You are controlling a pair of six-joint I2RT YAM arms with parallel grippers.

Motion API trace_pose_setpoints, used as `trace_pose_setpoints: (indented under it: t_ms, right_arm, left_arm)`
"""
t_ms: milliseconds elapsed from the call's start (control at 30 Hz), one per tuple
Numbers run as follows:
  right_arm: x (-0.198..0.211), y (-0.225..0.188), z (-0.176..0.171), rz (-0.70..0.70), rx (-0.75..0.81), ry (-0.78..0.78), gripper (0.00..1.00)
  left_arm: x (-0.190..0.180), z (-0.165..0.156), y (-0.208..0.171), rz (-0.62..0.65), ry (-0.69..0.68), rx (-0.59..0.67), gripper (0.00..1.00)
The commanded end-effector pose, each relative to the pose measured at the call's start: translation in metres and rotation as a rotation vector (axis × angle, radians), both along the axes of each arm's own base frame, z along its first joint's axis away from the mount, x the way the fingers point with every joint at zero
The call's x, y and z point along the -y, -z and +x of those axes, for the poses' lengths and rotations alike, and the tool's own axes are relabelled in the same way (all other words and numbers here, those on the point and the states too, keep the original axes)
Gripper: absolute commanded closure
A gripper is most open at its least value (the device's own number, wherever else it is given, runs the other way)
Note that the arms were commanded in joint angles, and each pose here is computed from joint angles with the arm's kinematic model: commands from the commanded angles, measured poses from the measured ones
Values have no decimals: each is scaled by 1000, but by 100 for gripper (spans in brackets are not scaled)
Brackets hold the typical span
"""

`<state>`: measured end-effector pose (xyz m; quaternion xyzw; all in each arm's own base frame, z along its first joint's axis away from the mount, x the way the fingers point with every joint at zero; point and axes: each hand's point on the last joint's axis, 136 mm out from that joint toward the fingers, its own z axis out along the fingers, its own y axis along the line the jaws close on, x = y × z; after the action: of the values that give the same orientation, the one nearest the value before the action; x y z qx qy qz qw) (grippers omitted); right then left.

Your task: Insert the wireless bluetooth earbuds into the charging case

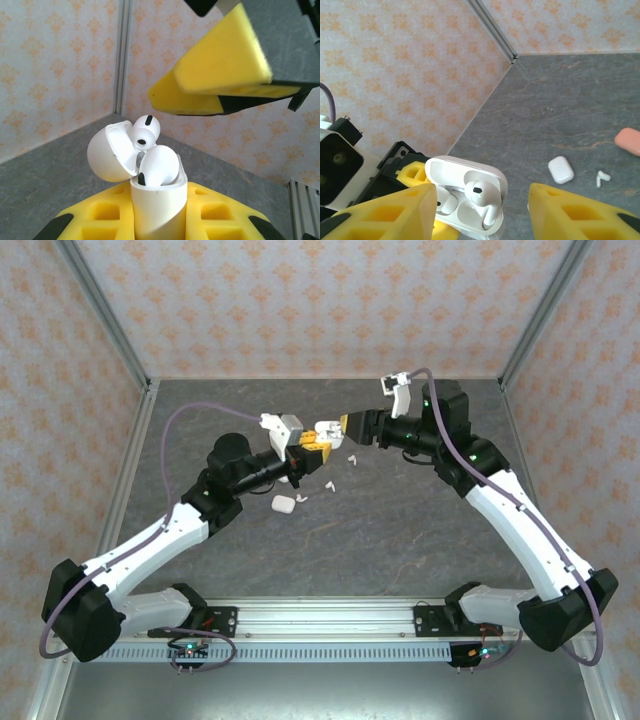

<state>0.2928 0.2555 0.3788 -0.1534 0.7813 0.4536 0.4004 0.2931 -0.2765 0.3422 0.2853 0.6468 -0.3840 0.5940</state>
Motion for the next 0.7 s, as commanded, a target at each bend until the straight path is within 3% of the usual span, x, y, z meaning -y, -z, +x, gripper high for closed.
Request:
trace_pose_setpoints:
  t_ms: [0,667]
  right_arm:
    - [-5,-9,2,40,18,-28,52]
    - [-9,7,8,6,-34,-30,59]
  left_arm:
    - [1,-12,-25,-55,38,66,100]
    - [-1,-11,-27,-55,22,72,100]
